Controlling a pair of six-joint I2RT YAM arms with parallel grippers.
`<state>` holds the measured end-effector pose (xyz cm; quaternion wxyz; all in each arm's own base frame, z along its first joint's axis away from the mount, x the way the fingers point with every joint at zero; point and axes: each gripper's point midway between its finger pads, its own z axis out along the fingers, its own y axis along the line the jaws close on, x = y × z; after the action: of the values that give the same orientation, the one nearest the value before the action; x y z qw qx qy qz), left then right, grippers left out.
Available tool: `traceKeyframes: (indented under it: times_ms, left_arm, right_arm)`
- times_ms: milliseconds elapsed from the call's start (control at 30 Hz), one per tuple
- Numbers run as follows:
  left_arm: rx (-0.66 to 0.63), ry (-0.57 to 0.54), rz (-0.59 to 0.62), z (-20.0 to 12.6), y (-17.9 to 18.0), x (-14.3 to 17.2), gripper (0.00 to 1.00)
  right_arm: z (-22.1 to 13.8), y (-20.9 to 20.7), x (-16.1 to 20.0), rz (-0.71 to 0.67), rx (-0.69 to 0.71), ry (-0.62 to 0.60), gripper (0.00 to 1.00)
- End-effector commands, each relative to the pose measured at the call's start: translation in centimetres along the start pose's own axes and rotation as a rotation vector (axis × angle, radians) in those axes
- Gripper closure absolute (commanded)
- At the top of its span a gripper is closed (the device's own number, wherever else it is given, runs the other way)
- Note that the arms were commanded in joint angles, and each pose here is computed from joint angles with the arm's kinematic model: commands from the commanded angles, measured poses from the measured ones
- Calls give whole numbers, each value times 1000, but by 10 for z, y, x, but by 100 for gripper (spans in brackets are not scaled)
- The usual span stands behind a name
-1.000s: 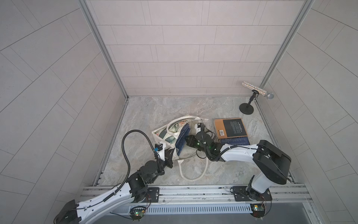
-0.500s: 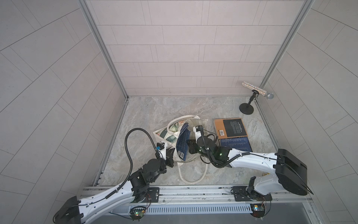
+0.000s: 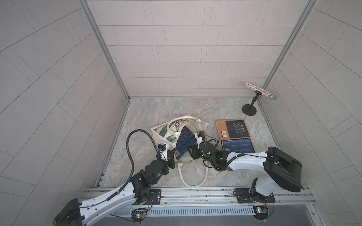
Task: Take out the books from the canvas bag
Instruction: Pick up the book from the canvas bag.
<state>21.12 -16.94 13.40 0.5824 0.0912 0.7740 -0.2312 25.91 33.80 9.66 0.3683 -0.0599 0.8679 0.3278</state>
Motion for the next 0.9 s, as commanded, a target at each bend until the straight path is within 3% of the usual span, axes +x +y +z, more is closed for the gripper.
traceKeyframes:
  times_ms: [0,133,267,400,500,700,867]
  left_arm:
    - [-10,-8,4,0,2,-3,100]
    - [-8,-7,4,0,2,-3,100]
    - [-6,-9,1,0,1,-3,100]
    - [-2,-7,2,0,0,-3,100]
    - [-1,-9,2,0,0,-4,100]
    - [-23,-19,0,-1,5,-5,100]
    - [-48,-16,-5,0,8,-4,100]
  right_arm:
    - [7,19,-11,70,-85,-32,52]
    - [15,-1,-1,126,-10,-9,41]
    - [19,-9,5,188,12,-11,40]
    - [24,-15,4,210,43,-33,51]
    - [27,-18,6,206,48,-37,69]
    - [19,-8,9,179,-7,-7,94]
    - [-9,-4,3,115,7,23,100]
